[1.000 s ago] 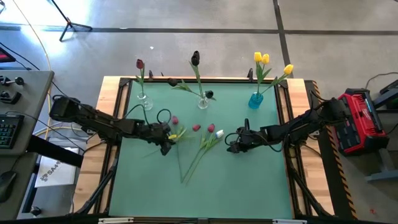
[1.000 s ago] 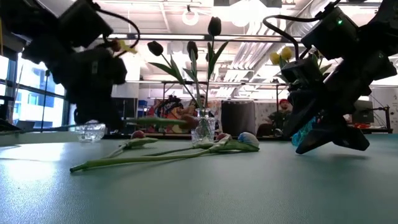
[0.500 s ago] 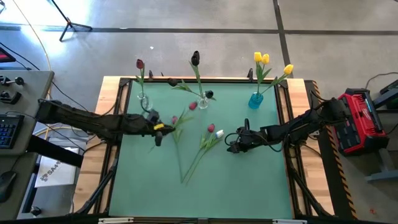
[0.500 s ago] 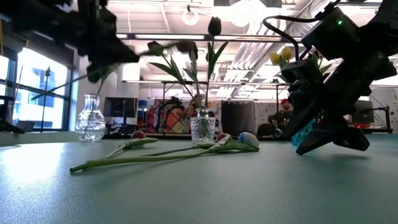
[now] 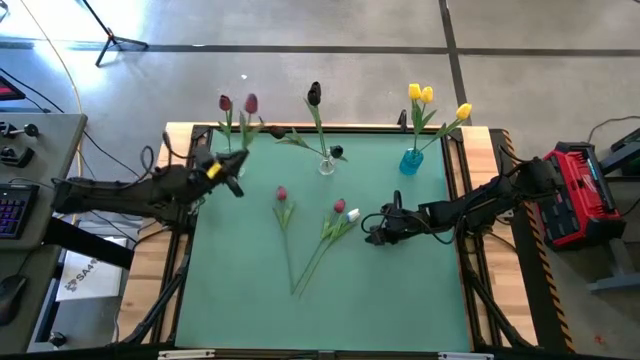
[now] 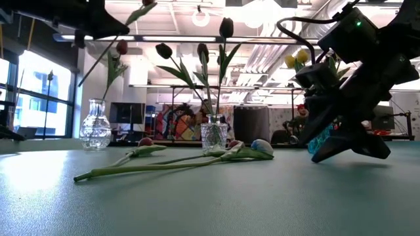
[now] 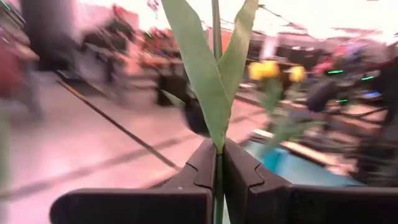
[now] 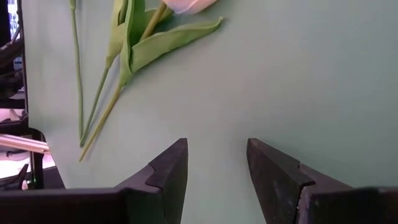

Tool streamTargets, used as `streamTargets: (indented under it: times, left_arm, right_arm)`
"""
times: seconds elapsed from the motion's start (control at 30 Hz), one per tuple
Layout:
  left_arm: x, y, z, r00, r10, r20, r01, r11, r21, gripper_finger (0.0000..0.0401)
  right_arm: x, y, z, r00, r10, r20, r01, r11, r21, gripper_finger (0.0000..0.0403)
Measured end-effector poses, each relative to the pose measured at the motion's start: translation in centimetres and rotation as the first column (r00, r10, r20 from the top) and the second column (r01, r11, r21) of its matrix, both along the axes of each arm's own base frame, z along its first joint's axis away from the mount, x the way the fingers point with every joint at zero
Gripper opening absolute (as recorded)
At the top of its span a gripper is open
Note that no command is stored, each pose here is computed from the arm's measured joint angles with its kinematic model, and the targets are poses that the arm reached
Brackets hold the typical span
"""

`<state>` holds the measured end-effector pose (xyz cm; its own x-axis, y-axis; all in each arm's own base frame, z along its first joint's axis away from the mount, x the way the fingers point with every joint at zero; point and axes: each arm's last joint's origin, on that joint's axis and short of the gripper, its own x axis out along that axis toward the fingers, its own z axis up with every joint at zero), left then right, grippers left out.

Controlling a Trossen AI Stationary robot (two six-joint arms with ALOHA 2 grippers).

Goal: Sort flowers into vase by color
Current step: Put the red tulip into the left transparent vase

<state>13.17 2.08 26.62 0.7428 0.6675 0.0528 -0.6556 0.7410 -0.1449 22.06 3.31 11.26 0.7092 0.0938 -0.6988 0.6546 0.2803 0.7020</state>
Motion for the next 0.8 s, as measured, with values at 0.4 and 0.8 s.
streamTargets:
  times: [0.4, 0.8]
  left_arm:
    - [-2.5, 2.9, -0.2, 0.936, 0.184, 0.299, -0.262, 0.933, 0.245, 0.0000]
    - [-4.0, 4.6, -2.8, 0.893, 0.322, 0.314, -0.415, 0.860, 0.297, 0.0000]
  right_arm:
    - [0.0, -0.1, 0.0, 0.999, -0.033, 0.005, 0.033, 0.999, -0.032, 0.0156]
    - [0.0, 0.0, 0.0, 1.000, 0.001, -0.001, -0.001, 1.000, 0.011, 0.0156]
